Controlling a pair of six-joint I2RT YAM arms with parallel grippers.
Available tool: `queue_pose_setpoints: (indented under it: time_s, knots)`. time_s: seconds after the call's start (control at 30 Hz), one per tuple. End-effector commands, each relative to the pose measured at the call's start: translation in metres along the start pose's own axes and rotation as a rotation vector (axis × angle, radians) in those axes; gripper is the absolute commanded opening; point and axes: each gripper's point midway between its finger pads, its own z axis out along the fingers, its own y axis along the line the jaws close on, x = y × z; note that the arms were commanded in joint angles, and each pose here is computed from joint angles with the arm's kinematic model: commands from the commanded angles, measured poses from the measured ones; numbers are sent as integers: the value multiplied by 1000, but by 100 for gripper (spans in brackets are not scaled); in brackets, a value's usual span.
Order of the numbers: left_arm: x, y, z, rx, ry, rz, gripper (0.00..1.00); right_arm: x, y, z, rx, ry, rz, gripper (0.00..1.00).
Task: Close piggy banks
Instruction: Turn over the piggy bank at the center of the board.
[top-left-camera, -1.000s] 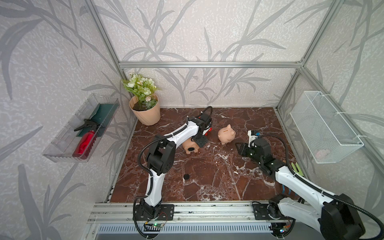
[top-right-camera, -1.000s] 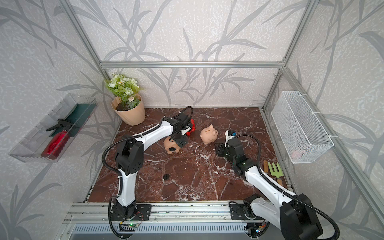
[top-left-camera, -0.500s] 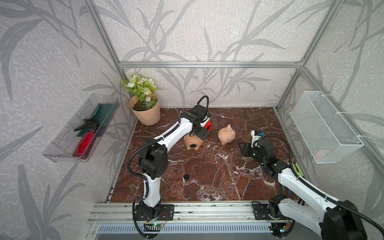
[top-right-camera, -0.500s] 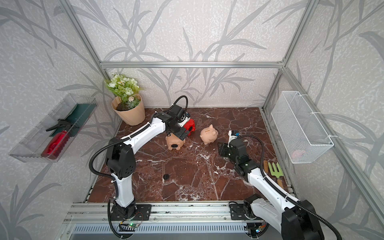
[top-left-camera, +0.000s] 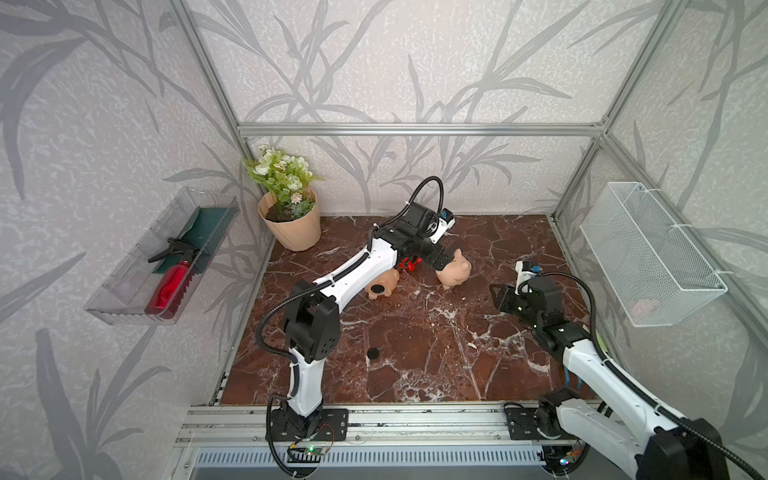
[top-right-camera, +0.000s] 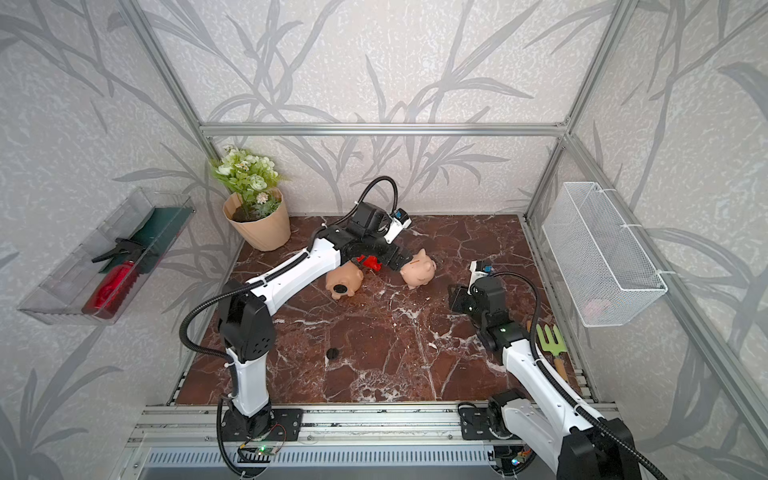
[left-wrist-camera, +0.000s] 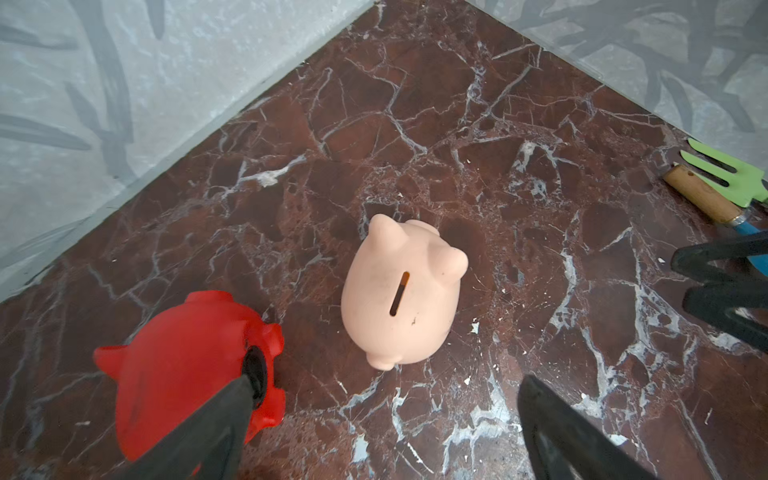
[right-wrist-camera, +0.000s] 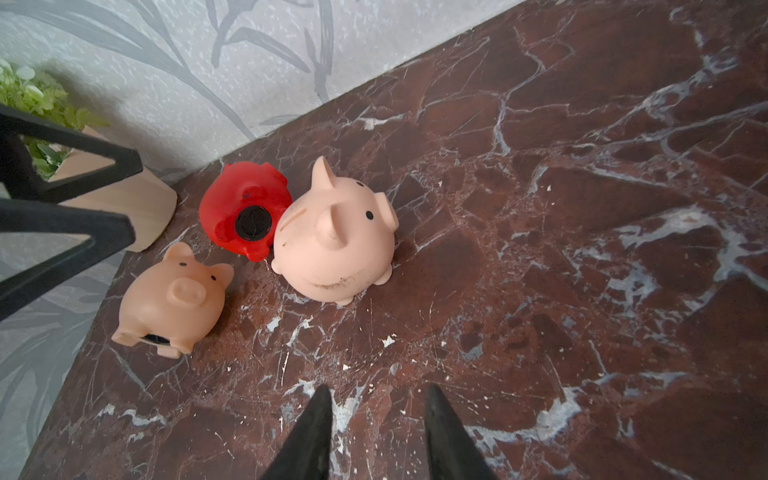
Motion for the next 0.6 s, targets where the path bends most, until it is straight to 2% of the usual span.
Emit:
queue_pose_setpoints:
  time_s: [0.0,0.33,0.57]
  knots:
    - [-8,-14,15,76,-15,49,99,3,0,-5,3,25,-28,38]
    - [6,-21,70,165,76,149,99,3,-3,-6,-1,30,-24,38]
    - [16,-36,96,276,83,208,99,6,-5,-5,-2,41,-19,38]
